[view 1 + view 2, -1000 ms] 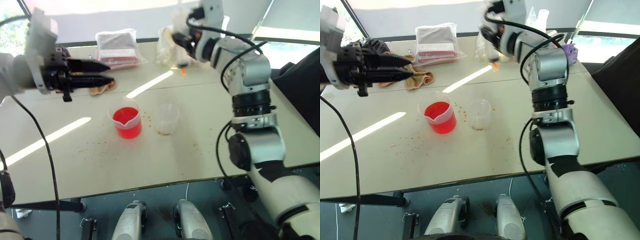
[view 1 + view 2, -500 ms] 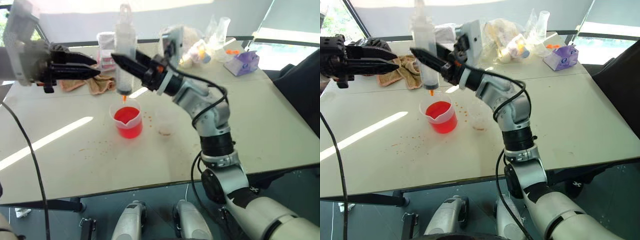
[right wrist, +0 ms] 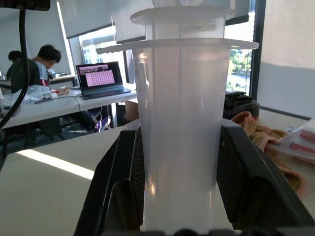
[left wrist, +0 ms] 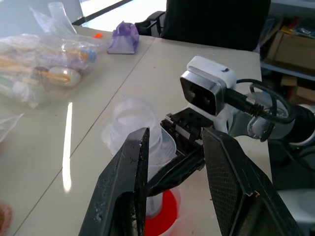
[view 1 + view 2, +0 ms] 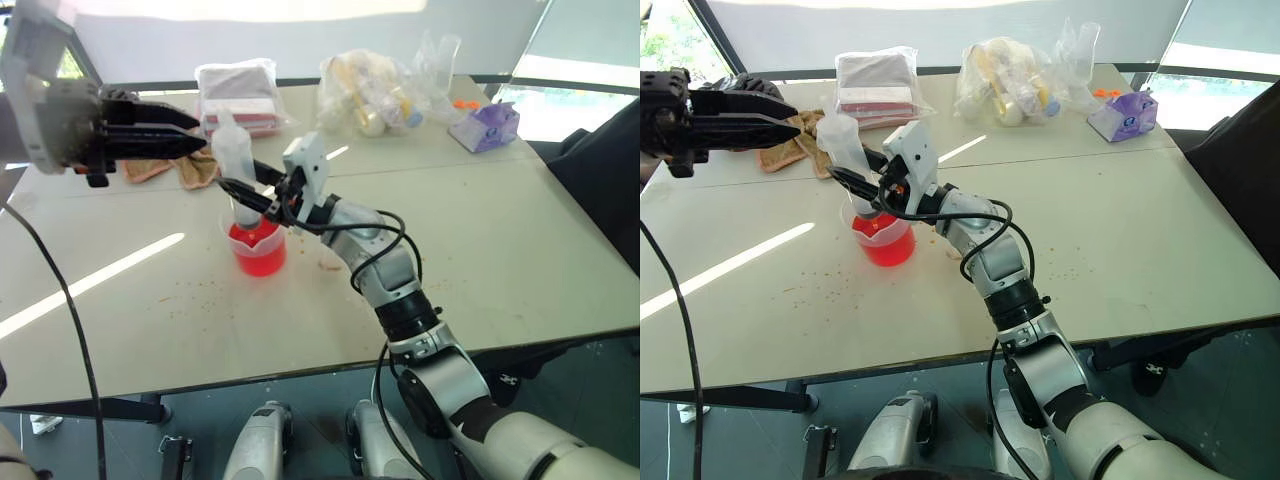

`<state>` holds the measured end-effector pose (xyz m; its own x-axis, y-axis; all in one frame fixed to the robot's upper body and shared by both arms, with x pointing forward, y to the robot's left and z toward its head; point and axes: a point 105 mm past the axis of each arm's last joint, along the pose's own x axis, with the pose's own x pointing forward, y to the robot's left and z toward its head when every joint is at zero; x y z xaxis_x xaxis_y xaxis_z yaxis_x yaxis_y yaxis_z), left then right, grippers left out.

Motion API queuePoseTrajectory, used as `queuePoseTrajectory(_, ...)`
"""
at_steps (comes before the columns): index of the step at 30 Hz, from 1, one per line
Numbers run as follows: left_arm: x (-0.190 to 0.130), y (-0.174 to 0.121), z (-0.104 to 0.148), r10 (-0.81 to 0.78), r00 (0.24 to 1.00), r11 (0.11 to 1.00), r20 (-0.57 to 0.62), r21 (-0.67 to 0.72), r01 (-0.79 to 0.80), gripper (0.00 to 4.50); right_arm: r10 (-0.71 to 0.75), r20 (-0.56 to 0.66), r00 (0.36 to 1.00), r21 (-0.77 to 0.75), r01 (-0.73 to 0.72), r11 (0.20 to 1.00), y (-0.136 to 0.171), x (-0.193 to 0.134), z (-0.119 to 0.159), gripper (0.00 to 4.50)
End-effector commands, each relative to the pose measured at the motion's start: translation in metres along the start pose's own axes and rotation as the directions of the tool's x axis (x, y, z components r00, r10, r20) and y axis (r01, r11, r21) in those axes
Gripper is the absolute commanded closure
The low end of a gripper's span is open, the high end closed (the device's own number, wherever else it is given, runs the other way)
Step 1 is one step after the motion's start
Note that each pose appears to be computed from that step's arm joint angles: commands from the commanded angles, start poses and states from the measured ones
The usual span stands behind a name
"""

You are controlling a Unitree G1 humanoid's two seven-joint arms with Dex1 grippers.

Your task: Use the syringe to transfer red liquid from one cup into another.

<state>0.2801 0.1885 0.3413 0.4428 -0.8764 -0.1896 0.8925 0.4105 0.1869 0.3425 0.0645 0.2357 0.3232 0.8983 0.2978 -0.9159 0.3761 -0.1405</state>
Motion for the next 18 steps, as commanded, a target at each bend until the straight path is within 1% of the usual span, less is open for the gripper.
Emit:
queuePoseTrajectory(1,-0.001,0.002,-0.003,0.023,1.000,1.000,-0.001,0.018,-0.023,2.77,0.032,0.050,0.998,-0.040,-0.030,0.999,0.011,0.003,0.012,3.11)
queuePoseTrajectory(7,0.005,0.003,-0.016,0.014,1.000,1.000,-0.023,0.014,-0.014,2.77,0.042,0.045,0.998,-0.046,-0.040,0.998,0.017,0.003,0.010,3.11)
queuePoseTrajectory(15,0.014,0.004,-0.022,0.006,1.000,1.000,-0.014,0.013,-0.006,2.77,0.048,0.029,0.998,-0.054,-0.047,0.997,0.018,0.002,0.007,3.11)
queuePoseTrajectory(18,0.021,0.007,-0.022,0.016,1.000,1.000,0.009,0.013,-0.016,2.77,0.052,0.024,0.998,-0.058,-0.051,0.997,0.018,0.002,0.007,3.11)
